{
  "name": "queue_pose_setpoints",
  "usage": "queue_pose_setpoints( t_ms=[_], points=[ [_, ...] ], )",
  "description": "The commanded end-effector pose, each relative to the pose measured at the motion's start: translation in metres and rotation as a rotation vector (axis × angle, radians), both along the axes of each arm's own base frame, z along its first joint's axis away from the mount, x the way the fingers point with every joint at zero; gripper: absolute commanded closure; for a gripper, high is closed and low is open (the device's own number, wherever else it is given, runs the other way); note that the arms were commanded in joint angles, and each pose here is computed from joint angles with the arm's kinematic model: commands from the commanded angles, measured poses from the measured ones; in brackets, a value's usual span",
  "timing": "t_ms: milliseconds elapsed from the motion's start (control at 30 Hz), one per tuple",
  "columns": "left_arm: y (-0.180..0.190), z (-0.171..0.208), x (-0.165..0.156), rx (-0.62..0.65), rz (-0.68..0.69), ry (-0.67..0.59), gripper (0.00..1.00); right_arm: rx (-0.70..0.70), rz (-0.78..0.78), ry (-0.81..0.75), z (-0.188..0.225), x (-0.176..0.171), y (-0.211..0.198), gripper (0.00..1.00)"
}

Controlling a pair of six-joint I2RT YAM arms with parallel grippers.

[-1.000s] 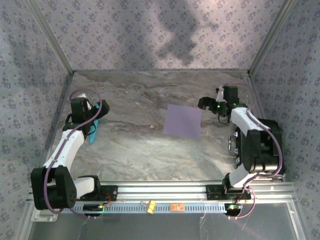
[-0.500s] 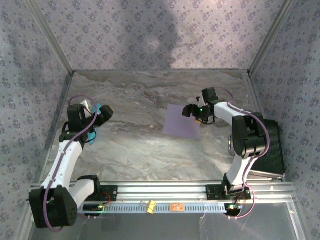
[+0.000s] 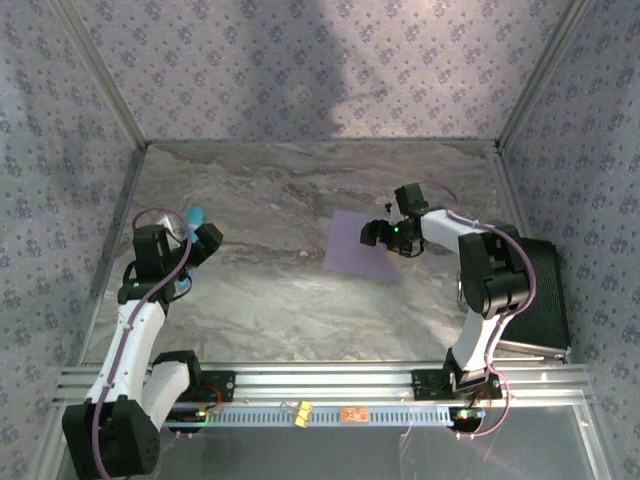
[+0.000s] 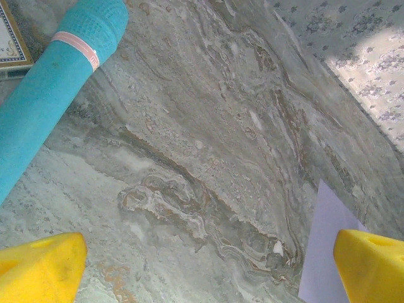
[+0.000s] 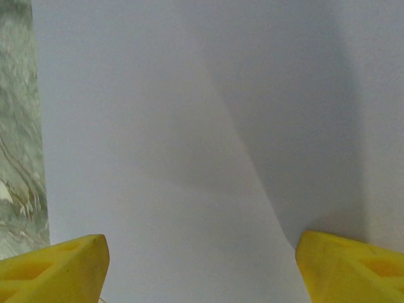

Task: Fold a paper plane with a square sheet of paper (pick it up from the middle)
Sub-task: Move the square sheet of paper to the center of the table.

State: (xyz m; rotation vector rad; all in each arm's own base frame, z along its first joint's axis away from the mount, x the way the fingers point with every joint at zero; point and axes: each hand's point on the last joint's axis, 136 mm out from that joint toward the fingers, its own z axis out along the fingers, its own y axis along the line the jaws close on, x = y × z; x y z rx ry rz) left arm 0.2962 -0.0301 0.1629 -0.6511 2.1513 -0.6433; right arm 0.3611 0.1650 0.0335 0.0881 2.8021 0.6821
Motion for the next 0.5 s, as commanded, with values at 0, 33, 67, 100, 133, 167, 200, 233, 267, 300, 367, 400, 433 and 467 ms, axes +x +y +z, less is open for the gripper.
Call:
queue_pose_setpoints(
  t_ms=[0,33,67,100,133,167,200,233,267,300,367,400,433,467],
  points=[
    [-0.005,0.015,0.001,-0.025,-0.025,-0.035,0.0,-0.064,0.077,0.188,-0.036,-0.064,0.004,0.22],
    [-0.007,0.016,0.002,-0.021,-0.044,-0.04,0.0,-0.078,0.093,0.189,-0.038,-0.071,0.006,0.22],
    [-0.009,0.016,0.003,-0.017,-0.057,-0.038,0.0,-0.094,0.105,0.18,-0.04,-0.076,0.008,0.22],
    [-0.01,0.015,0.003,-0.017,-0.071,-0.034,0.0,-0.102,0.115,0.169,-0.041,-0.08,0.012,0.23],
    [-0.014,0.014,0.003,-0.022,-0.095,-0.027,0.0,-0.104,0.125,0.163,-0.042,-0.085,0.016,0.23],
    [-0.018,0.014,0.002,-0.028,-0.124,-0.022,0.0,-0.103,0.133,0.154,-0.043,-0.089,0.02,0.23],
    [-0.022,0.012,0.001,-0.036,-0.147,-0.015,0.0,-0.104,0.141,0.147,-0.044,-0.091,0.024,0.23],
    [-0.026,0.01,-0.001,-0.053,-0.168,-0.002,0.0,-0.103,0.153,0.137,-0.044,-0.093,0.03,0.23],
    [-0.032,0.008,-0.003,-0.071,-0.193,0.014,0.0,-0.102,0.168,0.141,-0.044,-0.097,0.035,0.23],
    [-0.037,0.006,-0.006,-0.09,-0.219,0.025,0.0,-0.107,0.178,0.148,-0.043,-0.101,0.038,0.23],
    [-0.046,0.003,-0.012,-0.103,-0.252,0.04,0.0,-0.103,0.175,0.147,-0.039,-0.106,0.045,0.23],
    [-0.049,0.003,-0.014,-0.102,-0.263,0.044,0.0,-0.071,0.176,0.136,-0.035,-0.107,0.052,0.23],
    [-0.053,0.001,-0.018,-0.1,-0.276,0.055,0.0,-0.031,0.172,0.123,-0.032,-0.107,0.06,0.23],
    [-0.055,-0.002,-0.021,-0.1,-0.28,0.072,0.0,-0.007,0.151,0.117,-0.029,-0.106,0.065,0.23]
  ],
)
